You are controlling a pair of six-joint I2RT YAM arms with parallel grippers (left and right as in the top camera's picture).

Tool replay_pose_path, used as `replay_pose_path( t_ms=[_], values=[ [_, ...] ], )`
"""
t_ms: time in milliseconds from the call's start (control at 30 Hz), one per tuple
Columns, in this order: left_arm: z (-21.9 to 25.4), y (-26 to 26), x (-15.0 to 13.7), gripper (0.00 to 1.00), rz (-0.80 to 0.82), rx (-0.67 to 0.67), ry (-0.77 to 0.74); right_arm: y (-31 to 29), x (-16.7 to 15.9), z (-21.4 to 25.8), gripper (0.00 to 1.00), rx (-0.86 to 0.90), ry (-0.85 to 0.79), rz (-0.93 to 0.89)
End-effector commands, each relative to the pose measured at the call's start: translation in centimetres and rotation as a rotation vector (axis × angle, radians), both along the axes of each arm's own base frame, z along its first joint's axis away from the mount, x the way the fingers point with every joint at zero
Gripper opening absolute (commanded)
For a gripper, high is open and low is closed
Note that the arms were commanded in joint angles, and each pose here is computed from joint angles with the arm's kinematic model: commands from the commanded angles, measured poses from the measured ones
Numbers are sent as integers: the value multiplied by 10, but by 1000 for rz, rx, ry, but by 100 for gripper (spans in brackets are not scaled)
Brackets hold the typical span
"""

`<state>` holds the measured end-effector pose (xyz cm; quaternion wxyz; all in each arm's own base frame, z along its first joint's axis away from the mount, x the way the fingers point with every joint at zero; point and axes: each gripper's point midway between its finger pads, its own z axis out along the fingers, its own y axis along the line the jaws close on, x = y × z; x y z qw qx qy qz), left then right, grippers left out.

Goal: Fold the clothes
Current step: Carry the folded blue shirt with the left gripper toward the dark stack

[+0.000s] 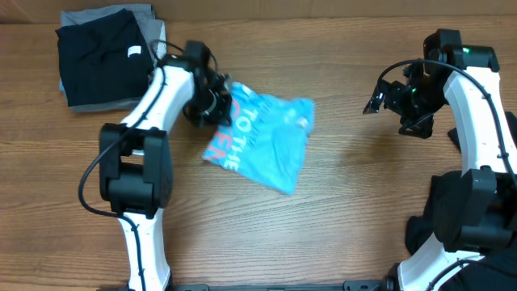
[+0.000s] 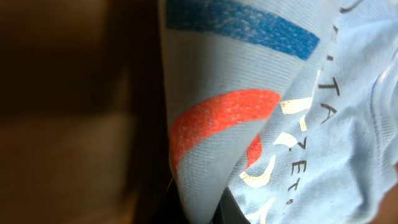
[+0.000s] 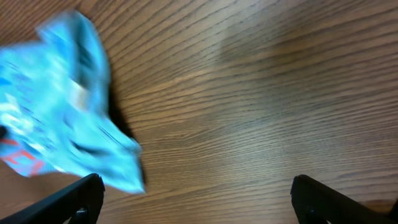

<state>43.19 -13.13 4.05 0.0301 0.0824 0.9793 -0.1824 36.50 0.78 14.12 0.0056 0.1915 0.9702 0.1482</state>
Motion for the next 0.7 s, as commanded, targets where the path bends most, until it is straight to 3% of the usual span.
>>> replay_pose_path(
  t_ms=[0,200,667],
  values=[
    [3,37,31,4,11,149,-111,0,-2,-1,100,-9,3,6],
    [6,82,63,4,84,287,-228,1,-6,-2,100,-3,18,3],
    [79,114,107,4,151,332,-399,1,-7,-2,100,-2,24,0]
  ],
)
